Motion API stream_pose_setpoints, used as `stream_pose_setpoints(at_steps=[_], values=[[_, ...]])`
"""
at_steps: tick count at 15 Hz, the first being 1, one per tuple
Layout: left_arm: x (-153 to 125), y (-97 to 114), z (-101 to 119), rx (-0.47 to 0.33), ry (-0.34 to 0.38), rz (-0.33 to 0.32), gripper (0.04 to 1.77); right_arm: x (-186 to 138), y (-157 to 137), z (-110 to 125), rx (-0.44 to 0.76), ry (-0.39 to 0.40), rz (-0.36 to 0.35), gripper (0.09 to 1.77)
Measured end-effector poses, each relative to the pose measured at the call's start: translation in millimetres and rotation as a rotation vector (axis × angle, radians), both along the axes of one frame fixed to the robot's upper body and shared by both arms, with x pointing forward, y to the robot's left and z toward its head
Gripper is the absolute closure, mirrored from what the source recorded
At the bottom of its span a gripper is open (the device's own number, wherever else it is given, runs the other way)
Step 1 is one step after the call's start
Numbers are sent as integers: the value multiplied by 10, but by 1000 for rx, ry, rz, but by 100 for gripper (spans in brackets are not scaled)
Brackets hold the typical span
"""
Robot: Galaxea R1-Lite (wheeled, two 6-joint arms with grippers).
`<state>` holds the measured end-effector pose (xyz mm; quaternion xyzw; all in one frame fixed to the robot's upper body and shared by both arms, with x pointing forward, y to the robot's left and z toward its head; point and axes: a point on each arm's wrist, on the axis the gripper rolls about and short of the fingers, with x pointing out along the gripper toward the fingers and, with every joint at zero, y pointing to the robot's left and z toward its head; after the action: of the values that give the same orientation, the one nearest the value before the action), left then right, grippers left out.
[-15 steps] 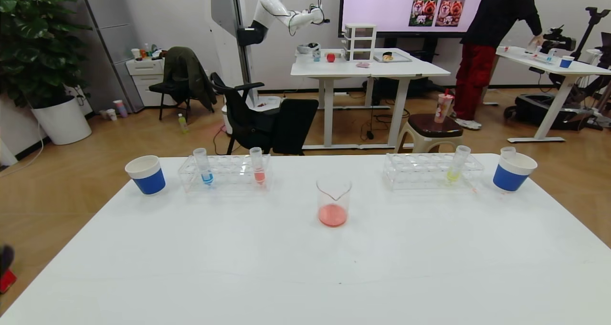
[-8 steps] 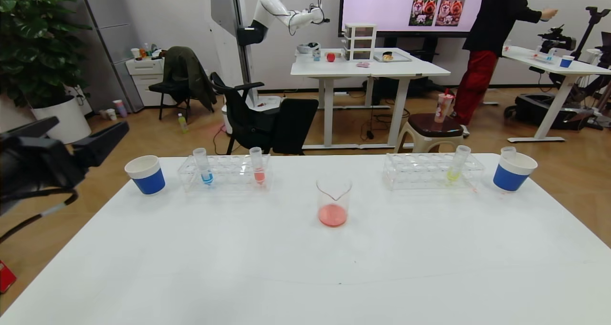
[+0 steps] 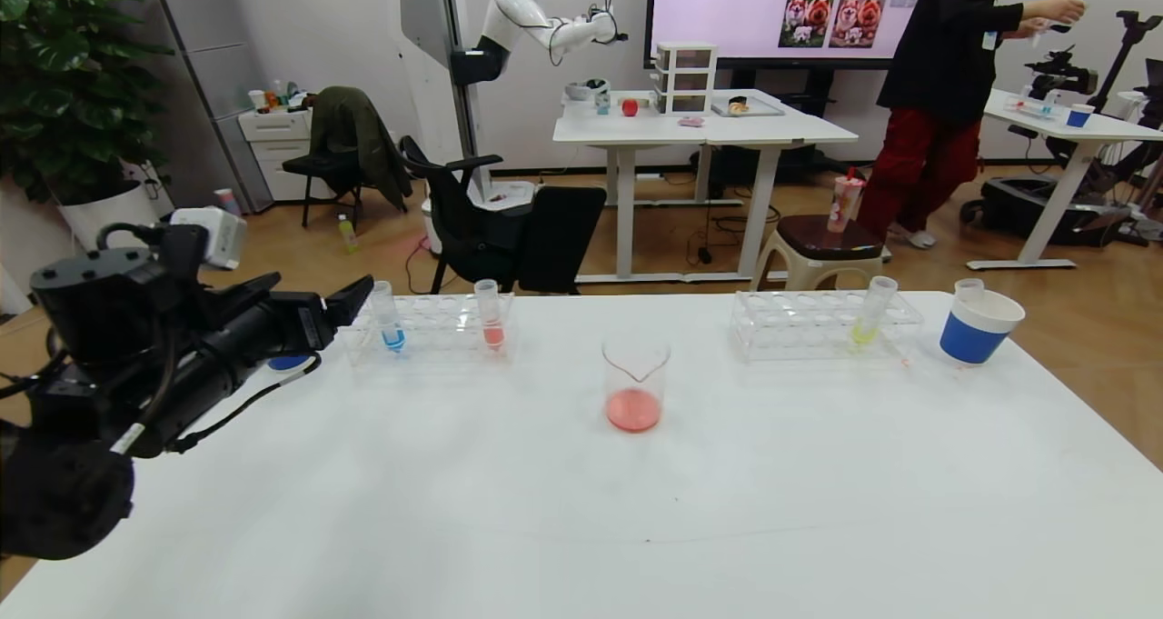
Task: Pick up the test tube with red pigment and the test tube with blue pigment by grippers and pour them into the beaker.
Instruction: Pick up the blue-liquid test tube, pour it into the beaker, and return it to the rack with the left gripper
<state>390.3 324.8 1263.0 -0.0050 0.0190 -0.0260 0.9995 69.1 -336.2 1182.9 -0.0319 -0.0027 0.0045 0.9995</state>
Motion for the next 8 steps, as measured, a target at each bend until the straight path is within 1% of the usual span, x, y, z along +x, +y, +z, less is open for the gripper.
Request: stream_pose_setpoints(at_steps=[2,5,7,8], values=[[144,2,-194,-2,-20,9,6,0,0,0,0,0,-1,12],[251,-17,-498,-3,1,34,6,0,0,0,0,0,0,12],[312,-22,-644,-2,2,40,6,0,0,0,0,0,0,12],[348,-24,-711,-2,13,41,6,0,0,0,0,0,0,12]])
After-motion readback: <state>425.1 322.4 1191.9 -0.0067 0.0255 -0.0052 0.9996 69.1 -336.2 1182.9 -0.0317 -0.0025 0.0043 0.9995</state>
